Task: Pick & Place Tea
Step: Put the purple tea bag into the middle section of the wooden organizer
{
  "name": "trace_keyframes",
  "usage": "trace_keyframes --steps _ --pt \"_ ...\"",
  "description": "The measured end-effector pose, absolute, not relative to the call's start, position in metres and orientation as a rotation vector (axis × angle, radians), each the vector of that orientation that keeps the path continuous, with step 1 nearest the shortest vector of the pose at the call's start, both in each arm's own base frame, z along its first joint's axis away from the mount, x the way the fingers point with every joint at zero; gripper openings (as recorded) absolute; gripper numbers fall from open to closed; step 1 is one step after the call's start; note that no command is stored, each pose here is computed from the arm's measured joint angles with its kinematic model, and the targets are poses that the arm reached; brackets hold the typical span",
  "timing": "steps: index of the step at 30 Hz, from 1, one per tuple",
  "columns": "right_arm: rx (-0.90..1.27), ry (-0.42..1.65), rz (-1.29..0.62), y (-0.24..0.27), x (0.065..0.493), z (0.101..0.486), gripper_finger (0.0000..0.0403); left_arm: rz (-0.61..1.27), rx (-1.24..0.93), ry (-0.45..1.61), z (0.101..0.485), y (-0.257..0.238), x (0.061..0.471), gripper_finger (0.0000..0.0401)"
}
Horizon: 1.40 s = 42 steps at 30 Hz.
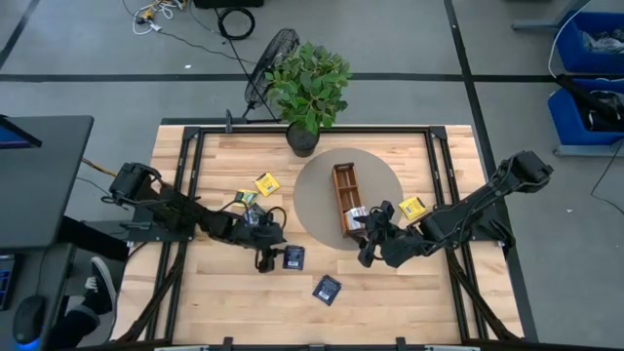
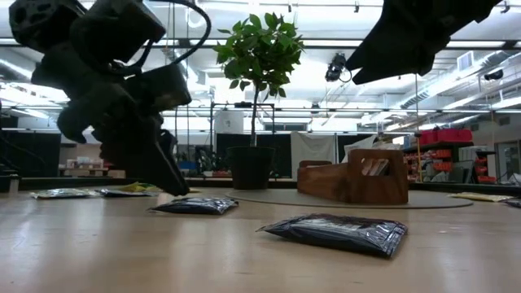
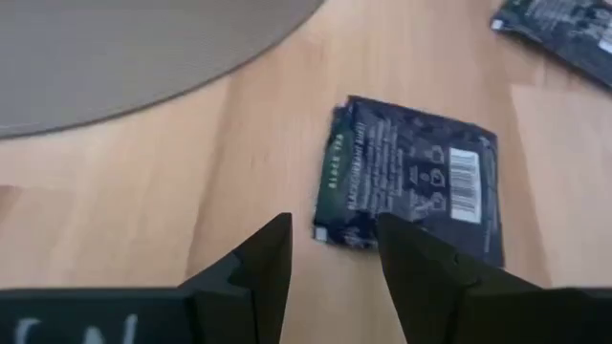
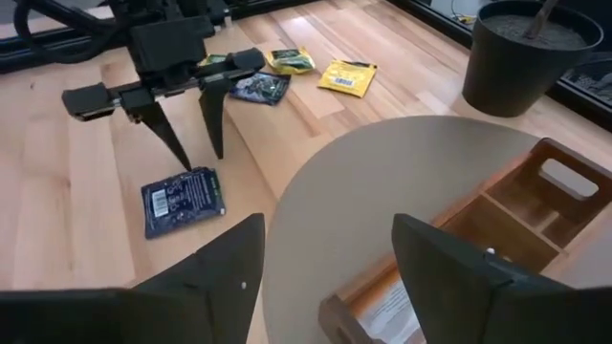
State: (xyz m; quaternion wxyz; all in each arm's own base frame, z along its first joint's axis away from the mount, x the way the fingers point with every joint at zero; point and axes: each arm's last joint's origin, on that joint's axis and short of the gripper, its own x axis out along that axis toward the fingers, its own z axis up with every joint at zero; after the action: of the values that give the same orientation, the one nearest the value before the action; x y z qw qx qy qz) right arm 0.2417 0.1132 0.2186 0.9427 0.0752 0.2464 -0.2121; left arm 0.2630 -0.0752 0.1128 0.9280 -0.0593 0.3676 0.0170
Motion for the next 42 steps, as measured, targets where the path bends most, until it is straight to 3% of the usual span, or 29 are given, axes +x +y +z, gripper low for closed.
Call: trace_keyframes --steps 13,20,24,31,42 --pt "0.159 0.503 -0.431 0.113 0.242 0.219 0.0237 0.002 -0.065 0.742 0.103 -0.090 0.264 0.0154" --pt "0.173 0.503 -0.438 0.113 0.242 0.218 0.0237 0.077 -0.070 0.751 0.091 -0.087 0.267 0.0150" --pt "0.173 0.509 -0.441 0.113 0.241 0.218 0.0237 0.106 -0.065 0.748 0.090 -0.085 0.268 0.0120" --pt "0.171 0.511 -0.442 0.113 0.241 0.217 0.0237 0.109 -0.054 0.737 0.090 -0.085 0.268 0.0011" --pt "0.218 0.506 -0.447 0.113 0.241 0.217 0.0237 0.053 0.025 0.647 0.096 -0.087 0.274 0.0003"
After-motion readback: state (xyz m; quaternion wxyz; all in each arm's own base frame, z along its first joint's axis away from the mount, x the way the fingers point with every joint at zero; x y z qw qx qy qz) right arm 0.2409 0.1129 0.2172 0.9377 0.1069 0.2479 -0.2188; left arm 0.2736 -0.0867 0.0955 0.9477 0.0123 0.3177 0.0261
